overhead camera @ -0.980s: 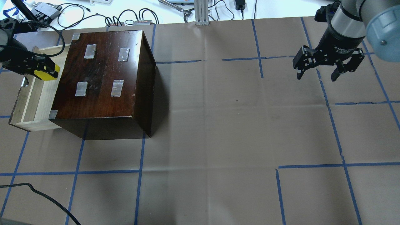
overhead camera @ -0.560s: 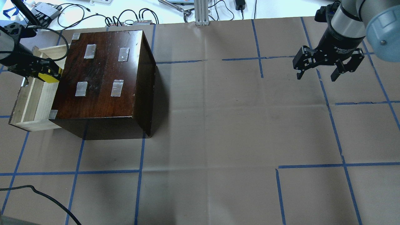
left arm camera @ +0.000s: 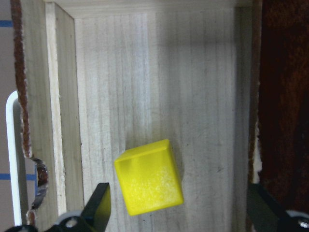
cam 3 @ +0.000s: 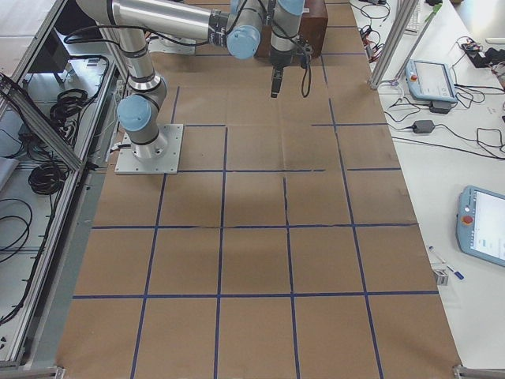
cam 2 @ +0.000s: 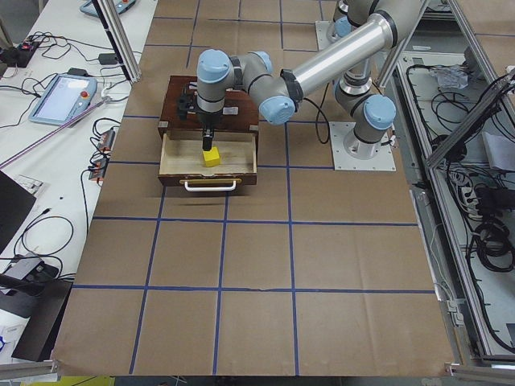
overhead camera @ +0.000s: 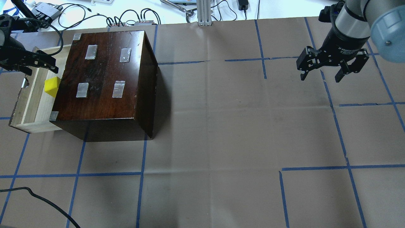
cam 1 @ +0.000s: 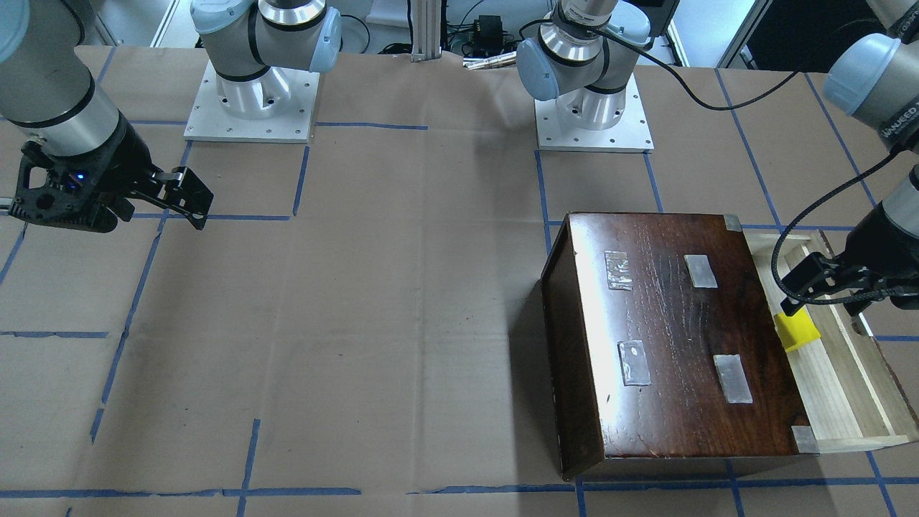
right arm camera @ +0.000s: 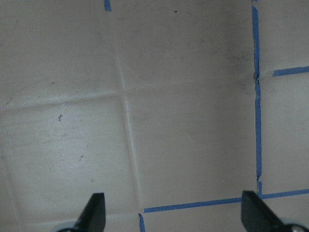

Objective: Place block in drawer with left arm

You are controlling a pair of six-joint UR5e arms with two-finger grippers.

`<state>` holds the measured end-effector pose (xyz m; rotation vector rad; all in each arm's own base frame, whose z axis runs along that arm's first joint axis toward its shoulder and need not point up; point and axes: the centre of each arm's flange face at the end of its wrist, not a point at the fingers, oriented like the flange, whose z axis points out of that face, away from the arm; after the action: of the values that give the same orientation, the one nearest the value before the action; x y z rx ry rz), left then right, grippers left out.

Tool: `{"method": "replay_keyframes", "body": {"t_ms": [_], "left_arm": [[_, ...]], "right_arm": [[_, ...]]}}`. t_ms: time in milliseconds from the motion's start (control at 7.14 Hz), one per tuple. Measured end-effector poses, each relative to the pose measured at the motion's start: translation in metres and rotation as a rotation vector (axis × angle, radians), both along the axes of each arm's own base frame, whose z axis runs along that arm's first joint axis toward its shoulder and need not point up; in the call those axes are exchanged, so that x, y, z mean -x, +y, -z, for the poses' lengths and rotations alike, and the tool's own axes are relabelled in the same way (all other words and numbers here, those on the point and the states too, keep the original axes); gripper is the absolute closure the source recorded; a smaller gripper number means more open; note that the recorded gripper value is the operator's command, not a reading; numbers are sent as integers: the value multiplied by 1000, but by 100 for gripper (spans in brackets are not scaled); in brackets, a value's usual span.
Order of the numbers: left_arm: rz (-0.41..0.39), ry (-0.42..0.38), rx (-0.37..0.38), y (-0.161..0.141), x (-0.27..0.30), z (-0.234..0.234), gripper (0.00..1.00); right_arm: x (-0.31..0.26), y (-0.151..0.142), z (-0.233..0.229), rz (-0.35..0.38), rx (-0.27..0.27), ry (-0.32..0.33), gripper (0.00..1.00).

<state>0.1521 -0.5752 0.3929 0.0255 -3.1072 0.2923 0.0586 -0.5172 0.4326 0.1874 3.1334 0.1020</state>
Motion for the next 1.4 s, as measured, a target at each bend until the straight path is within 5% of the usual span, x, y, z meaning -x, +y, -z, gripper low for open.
{"method": "replay_keyframes", "body": {"t_ms": [560, 1400], "left_arm": [[-95, 29, -4, 39, 40, -63, 2], [-156, 77, -72, 64, 222, -86, 2]], "right_arm": [[0, 0, 0, 0, 1, 0, 0], [0, 0, 0, 0, 0, 0, 0]]}}
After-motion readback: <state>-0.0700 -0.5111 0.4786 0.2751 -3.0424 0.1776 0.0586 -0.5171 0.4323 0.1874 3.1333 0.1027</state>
